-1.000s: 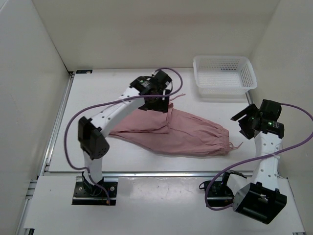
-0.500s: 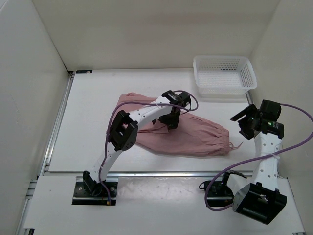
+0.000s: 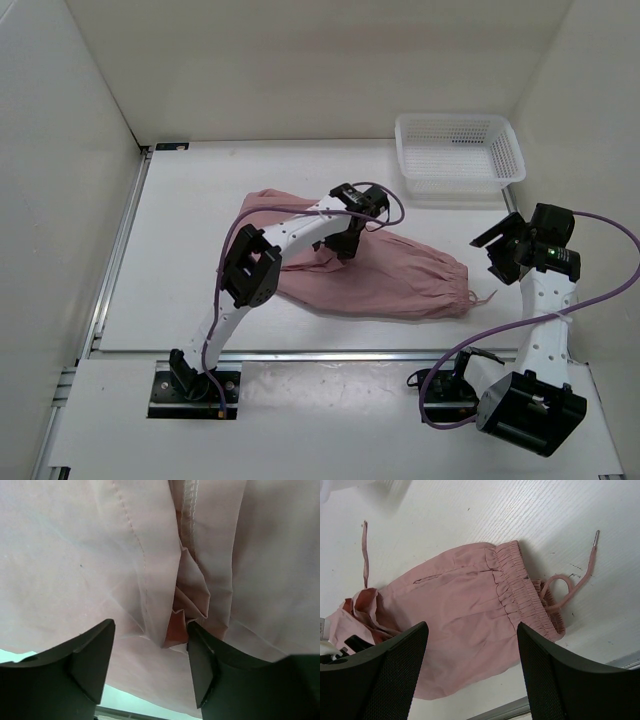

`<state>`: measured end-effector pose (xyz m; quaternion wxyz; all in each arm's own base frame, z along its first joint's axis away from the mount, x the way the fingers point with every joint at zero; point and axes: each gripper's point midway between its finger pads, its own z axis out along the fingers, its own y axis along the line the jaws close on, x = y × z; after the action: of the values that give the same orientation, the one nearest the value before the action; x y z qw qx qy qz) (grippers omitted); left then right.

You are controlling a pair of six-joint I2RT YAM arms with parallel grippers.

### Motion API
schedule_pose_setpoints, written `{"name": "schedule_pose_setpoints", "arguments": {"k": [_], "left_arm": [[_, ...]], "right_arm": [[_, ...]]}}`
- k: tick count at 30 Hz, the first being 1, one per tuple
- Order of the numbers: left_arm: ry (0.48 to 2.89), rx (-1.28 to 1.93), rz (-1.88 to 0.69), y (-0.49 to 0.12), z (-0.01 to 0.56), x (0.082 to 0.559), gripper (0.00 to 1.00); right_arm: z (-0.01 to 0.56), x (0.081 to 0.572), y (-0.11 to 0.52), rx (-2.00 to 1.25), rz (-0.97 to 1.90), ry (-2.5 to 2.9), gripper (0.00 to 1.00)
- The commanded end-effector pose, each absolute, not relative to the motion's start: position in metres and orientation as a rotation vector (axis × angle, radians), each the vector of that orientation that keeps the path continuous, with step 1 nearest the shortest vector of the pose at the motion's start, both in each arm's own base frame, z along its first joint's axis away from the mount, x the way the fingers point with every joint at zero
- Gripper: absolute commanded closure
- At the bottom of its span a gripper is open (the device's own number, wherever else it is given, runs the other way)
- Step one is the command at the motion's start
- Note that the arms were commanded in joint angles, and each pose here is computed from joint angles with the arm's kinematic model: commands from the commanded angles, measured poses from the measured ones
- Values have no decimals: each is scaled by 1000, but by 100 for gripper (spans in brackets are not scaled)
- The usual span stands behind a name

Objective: Fold and stack the trousers
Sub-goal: Fold the trousers

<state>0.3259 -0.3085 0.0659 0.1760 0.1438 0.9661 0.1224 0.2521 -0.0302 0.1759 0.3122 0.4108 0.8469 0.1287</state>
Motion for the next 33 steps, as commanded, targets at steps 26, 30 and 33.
{"name": "schedule_pose_setpoints", "arguments": {"k": [26, 30, 33], "left_arm": [[2634, 536, 3, -251, 209, 295, 90], [2703, 605, -52, -272, 182, 263, 90], [2740, 685, -26, -282, 166, 244, 22]], "right_arm": [[184, 256, -24, 1029, 374, 2226, 24], [180, 255, -25, 1038, 362, 2232, 24], [180, 255, -25, 1038, 362, 2232, 24]]}}
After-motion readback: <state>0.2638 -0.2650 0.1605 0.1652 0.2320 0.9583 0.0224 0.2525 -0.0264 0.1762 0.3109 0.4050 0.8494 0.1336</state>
